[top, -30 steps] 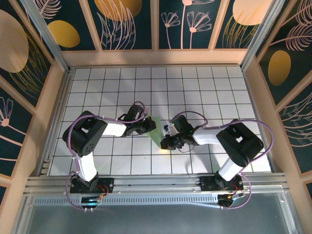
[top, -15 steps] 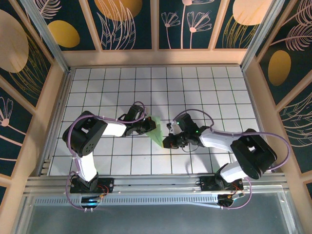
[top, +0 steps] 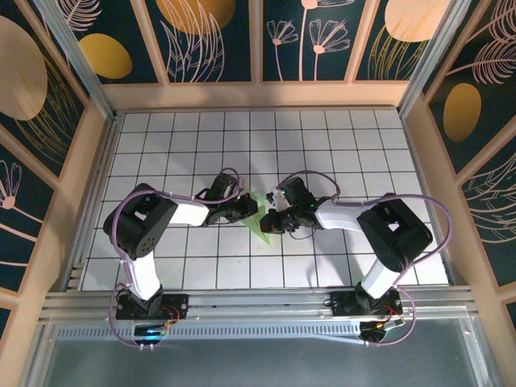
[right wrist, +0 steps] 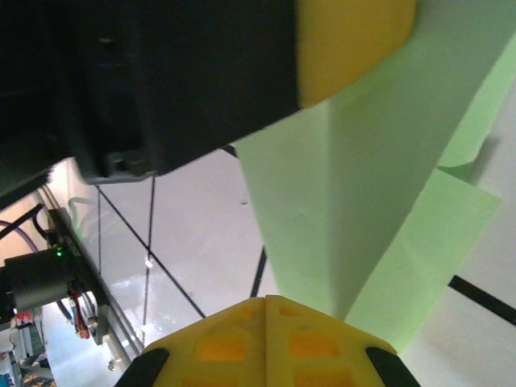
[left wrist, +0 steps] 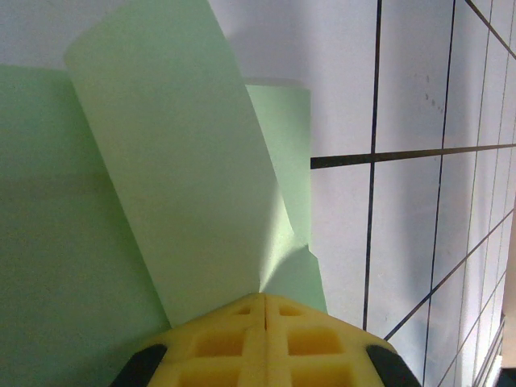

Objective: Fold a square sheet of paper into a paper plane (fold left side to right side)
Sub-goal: Fourth fold the wing at the center of the table.

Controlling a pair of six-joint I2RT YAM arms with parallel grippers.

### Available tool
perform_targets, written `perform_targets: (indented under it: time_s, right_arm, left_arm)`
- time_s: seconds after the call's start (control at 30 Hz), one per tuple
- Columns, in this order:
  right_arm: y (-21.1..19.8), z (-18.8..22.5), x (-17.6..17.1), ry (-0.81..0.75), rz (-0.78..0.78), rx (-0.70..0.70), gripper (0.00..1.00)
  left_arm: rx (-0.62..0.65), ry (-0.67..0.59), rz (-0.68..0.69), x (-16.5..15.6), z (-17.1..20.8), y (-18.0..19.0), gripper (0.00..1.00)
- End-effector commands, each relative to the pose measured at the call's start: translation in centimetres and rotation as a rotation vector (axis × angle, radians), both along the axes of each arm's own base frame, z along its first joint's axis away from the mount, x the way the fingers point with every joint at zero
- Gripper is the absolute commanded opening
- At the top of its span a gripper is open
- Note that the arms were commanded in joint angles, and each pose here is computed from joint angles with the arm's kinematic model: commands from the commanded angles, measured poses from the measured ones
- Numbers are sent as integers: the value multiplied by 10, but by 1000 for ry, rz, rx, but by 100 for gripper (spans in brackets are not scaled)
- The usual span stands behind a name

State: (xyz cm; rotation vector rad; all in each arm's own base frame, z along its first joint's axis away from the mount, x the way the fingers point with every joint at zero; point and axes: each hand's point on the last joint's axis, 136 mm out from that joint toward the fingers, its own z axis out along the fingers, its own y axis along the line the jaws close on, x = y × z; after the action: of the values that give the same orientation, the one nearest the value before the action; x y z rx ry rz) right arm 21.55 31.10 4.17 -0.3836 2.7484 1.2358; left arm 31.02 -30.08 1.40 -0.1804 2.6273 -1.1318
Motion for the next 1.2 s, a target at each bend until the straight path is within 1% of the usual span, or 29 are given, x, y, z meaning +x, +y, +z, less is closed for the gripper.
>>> perform_targets:
  time_s: [0.0,0.17,0.83,1.17]
  right_arm:
    - [1,-1,11,-32,-18,-20,0]
    - [-9,-14,10,-16,-37,-80,0]
    - [-20,-33,-2,30,-35,-134,0]
    - [-33,-50,-12,77,-47,-201,0]
  left_arm:
    - [125,66,19,-14,-31,22,0]
    - [125,66,17,-13,-32,21,0]
    - [130,66,18,-13,-32,21,0]
    - [142,49,31,-8,-29,23,0]
